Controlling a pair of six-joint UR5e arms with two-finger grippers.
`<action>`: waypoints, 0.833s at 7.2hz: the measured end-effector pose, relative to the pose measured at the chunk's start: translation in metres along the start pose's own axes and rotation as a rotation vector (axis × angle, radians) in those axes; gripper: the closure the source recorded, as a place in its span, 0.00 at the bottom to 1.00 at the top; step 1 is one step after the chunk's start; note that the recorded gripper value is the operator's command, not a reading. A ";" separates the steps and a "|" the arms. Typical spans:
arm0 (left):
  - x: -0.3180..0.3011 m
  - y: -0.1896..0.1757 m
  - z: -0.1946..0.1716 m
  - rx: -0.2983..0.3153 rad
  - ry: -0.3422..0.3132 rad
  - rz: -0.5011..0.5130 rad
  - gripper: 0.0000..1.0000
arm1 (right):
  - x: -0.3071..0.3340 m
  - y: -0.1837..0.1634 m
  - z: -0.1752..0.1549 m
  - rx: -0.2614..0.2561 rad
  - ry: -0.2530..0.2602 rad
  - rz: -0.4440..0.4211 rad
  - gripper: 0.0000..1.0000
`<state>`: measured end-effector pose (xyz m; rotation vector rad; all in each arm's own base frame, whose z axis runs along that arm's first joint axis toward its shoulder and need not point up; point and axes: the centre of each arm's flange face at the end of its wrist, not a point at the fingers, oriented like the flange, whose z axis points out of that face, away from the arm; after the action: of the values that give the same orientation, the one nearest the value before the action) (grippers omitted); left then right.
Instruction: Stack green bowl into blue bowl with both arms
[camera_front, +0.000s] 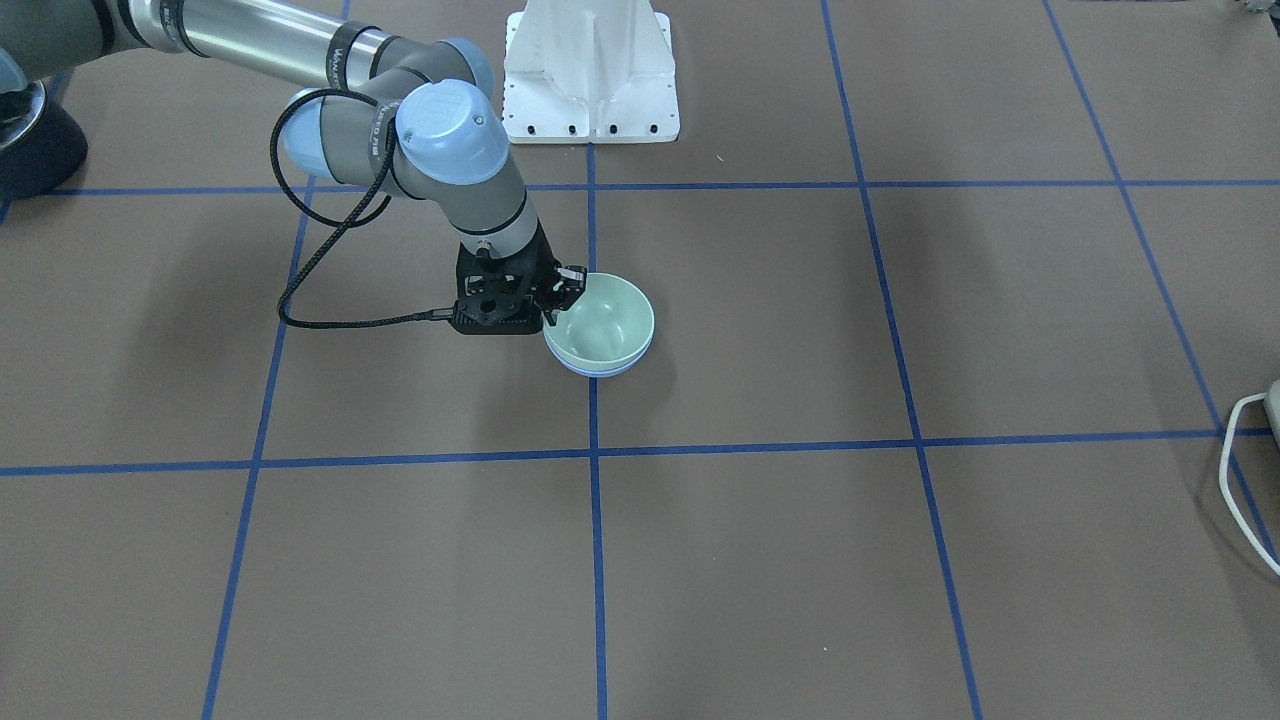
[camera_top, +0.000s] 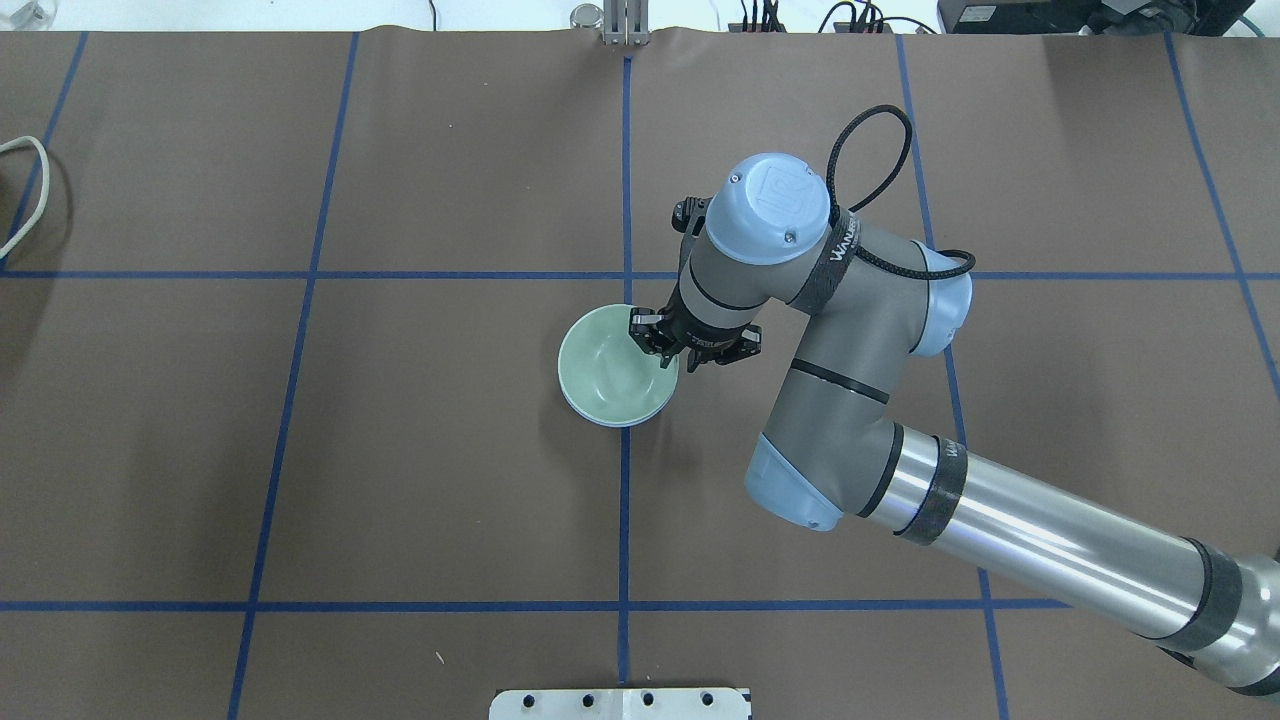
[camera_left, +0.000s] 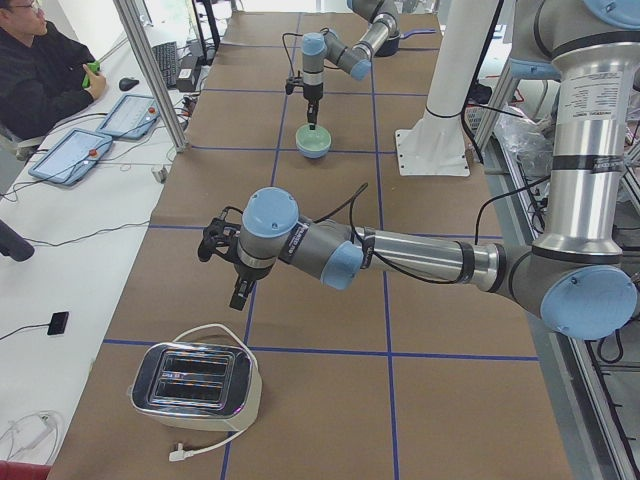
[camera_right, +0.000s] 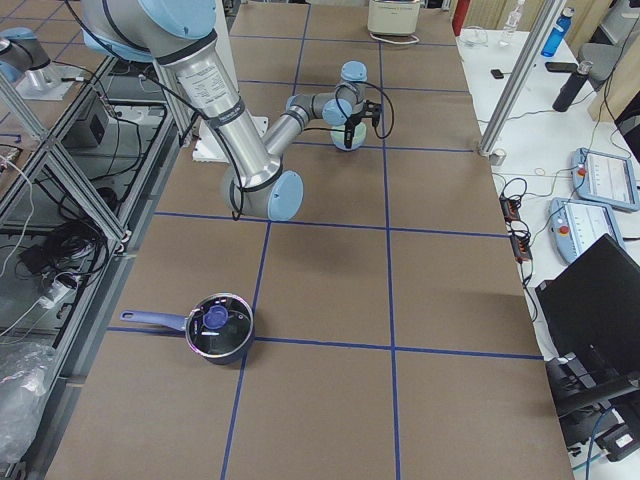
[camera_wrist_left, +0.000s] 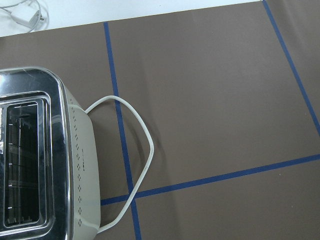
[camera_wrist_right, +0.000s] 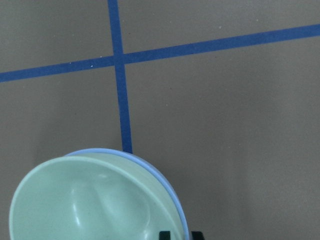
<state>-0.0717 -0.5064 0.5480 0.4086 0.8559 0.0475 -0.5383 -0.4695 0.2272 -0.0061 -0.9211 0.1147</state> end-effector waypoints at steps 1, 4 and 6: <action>0.000 0.000 0.000 0.000 0.000 -0.001 0.02 | 0.012 -0.021 -0.012 0.034 -0.014 0.000 0.00; -0.002 0.004 0.001 -0.005 0.001 -0.006 0.02 | 0.150 -0.148 -0.078 0.094 0.014 -0.064 0.00; -0.002 0.004 0.001 -0.005 0.001 -0.006 0.02 | 0.313 -0.216 -0.129 0.096 0.073 -0.133 0.00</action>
<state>-0.0717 -0.5038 0.5514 0.4015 0.8576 0.0437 -0.2276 -0.6471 0.4090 0.1390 -0.8401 0.0344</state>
